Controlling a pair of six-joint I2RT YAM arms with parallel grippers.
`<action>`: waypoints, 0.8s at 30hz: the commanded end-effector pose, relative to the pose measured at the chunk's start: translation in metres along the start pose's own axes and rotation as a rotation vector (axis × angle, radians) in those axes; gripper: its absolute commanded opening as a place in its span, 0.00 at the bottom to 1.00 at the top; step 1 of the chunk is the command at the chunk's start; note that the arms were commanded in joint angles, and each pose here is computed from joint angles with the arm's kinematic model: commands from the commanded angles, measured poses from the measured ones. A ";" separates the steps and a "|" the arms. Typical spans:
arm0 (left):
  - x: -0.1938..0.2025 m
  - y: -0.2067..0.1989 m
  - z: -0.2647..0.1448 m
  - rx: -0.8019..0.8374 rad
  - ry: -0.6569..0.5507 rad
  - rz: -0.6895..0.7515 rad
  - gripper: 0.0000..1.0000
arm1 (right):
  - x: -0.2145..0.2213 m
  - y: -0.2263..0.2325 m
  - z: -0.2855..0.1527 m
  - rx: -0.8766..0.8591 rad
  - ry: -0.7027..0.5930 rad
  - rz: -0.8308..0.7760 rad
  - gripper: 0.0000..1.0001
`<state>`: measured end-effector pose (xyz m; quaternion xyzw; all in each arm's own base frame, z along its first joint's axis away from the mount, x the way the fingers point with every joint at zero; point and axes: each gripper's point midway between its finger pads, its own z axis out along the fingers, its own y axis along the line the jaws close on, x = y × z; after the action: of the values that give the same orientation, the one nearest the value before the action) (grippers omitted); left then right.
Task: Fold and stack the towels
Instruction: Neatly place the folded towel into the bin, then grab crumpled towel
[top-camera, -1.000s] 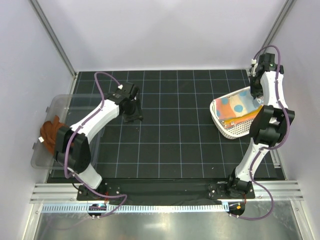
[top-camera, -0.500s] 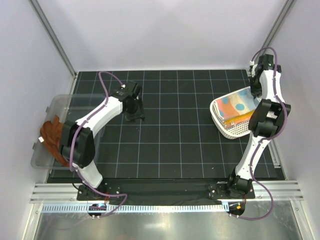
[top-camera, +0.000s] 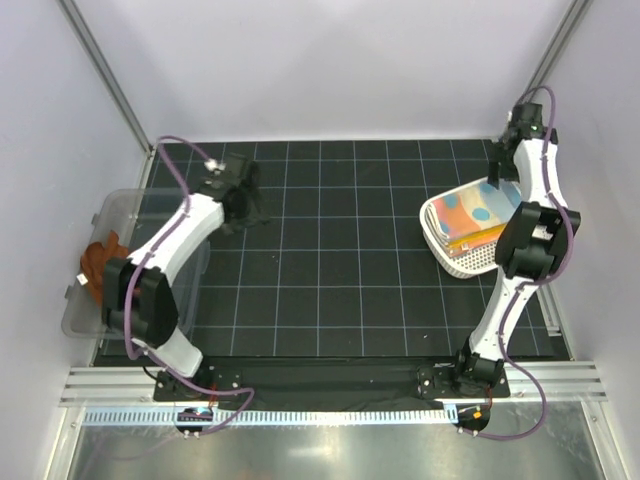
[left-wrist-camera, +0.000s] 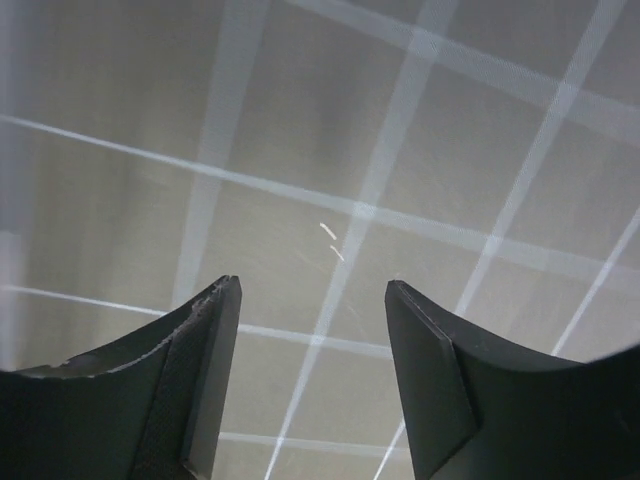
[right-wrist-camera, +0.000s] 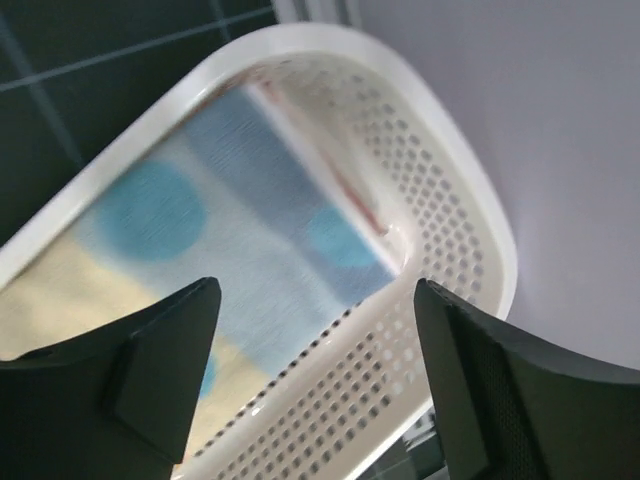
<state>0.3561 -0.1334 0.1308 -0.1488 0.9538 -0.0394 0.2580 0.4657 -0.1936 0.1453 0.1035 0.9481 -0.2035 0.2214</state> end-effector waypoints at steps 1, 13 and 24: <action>-0.068 0.074 -0.024 -0.139 -0.209 -0.247 0.65 | -0.045 0.035 -0.096 -0.018 -0.277 0.113 0.90; -0.023 0.327 -0.001 -0.708 -0.074 -0.685 0.82 | -0.019 0.194 -0.229 -0.528 -0.505 0.060 1.00; 0.049 0.355 0.058 -0.700 0.180 -0.864 0.37 | -0.007 0.216 -0.248 -0.601 -0.518 0.004 1.00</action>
<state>0.2502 0.1966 0.0234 -0.5804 0.7806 0.2117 0.0945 0.4388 0.1036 0.2577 -0.0190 0.8938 0.0566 0.4444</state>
